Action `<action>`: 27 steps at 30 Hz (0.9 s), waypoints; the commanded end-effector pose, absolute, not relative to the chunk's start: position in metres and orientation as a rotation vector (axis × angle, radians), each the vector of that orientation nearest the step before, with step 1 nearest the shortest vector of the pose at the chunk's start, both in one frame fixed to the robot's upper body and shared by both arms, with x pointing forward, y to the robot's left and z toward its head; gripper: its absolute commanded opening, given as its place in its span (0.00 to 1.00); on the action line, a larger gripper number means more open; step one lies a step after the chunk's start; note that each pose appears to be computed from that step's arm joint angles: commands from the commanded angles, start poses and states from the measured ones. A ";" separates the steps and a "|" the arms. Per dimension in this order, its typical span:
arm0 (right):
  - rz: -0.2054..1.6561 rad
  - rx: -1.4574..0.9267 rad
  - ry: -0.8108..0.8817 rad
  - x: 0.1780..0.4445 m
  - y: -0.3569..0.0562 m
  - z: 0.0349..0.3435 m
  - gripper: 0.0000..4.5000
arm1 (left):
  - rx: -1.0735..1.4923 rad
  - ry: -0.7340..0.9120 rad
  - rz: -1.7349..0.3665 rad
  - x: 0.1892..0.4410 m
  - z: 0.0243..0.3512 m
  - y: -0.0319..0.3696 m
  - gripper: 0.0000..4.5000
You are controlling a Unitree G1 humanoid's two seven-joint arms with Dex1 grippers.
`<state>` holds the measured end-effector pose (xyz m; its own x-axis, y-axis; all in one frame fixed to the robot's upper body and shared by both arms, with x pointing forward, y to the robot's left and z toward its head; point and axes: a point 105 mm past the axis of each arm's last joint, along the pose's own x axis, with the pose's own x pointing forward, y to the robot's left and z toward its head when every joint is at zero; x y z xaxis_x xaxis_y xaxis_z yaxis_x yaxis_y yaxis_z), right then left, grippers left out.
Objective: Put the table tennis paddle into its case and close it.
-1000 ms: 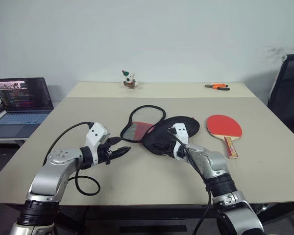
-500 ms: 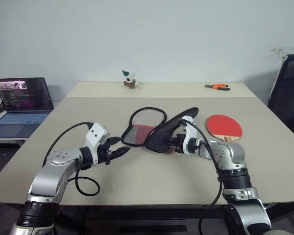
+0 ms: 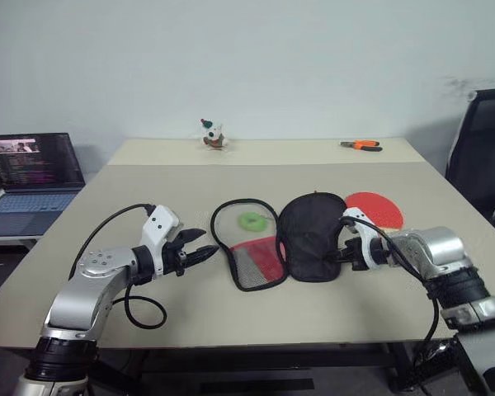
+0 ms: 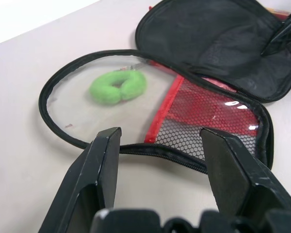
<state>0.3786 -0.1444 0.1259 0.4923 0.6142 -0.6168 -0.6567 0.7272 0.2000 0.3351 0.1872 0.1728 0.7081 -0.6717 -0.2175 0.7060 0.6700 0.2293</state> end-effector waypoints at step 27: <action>0.655 -0.168 0.656 0.411 -0.187 0.150 0.84 | 0.233 0.046 -1.135 0.322 0.222 0.154 0.63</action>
